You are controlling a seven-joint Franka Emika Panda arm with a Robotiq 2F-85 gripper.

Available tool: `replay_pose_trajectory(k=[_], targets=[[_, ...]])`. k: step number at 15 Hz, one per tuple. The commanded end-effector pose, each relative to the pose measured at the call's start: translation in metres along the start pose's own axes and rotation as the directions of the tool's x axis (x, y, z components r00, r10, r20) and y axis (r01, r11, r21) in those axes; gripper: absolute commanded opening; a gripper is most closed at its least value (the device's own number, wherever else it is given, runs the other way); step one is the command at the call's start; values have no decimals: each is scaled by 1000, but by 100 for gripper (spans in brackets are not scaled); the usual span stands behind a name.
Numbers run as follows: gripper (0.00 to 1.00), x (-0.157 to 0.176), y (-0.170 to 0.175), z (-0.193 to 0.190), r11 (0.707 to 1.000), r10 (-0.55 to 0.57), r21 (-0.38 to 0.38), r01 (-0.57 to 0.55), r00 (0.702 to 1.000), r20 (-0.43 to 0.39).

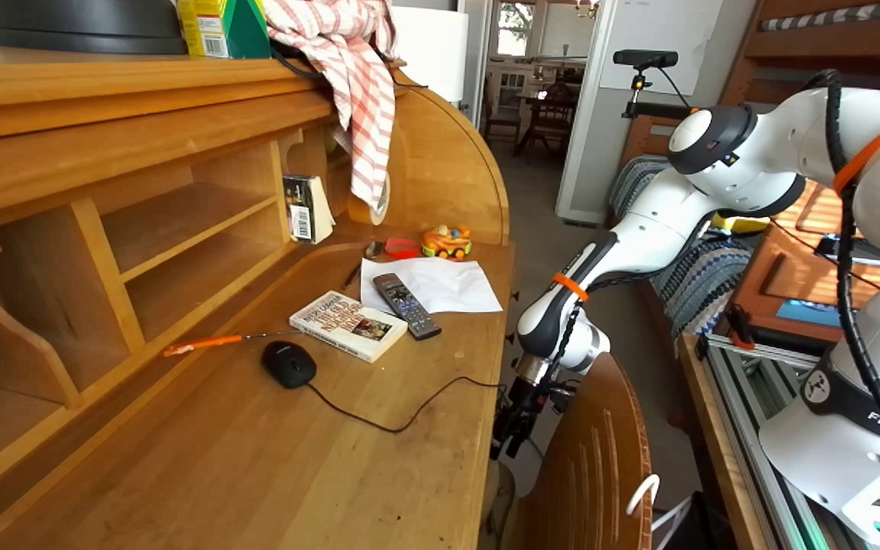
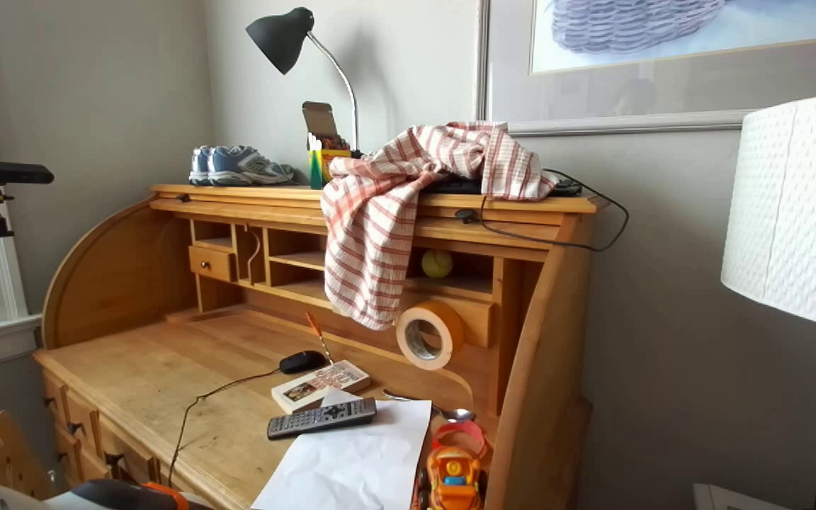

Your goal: Put the hat on the top of the desk

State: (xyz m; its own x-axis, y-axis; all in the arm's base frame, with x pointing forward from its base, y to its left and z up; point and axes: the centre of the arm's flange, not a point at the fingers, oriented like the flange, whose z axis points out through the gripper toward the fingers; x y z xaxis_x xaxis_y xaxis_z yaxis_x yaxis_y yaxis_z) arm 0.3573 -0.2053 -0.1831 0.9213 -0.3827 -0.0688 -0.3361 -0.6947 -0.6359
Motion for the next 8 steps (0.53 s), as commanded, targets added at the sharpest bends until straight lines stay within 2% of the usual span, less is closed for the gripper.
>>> replay_pose_trajectory(k=[1, 3, 5, 6, 7, 8], targets=[[100, 12, 4, 26, 999, -42, -5, 42, 999, -4], [100, 15, 1, 30, 999, -46, -3, 46, 999, 1], [90, 18, -1, 35, 999, -49, -1, 49, 999, 6], [80, 20, -2, 36, 999, -48, -2, 48, 999, 7], [84, 20, -1, 36, 999, -49, -5, 49, 999, 10], [81, 20, -1, 37, 999, -49, -6, 50, 999, 10]])
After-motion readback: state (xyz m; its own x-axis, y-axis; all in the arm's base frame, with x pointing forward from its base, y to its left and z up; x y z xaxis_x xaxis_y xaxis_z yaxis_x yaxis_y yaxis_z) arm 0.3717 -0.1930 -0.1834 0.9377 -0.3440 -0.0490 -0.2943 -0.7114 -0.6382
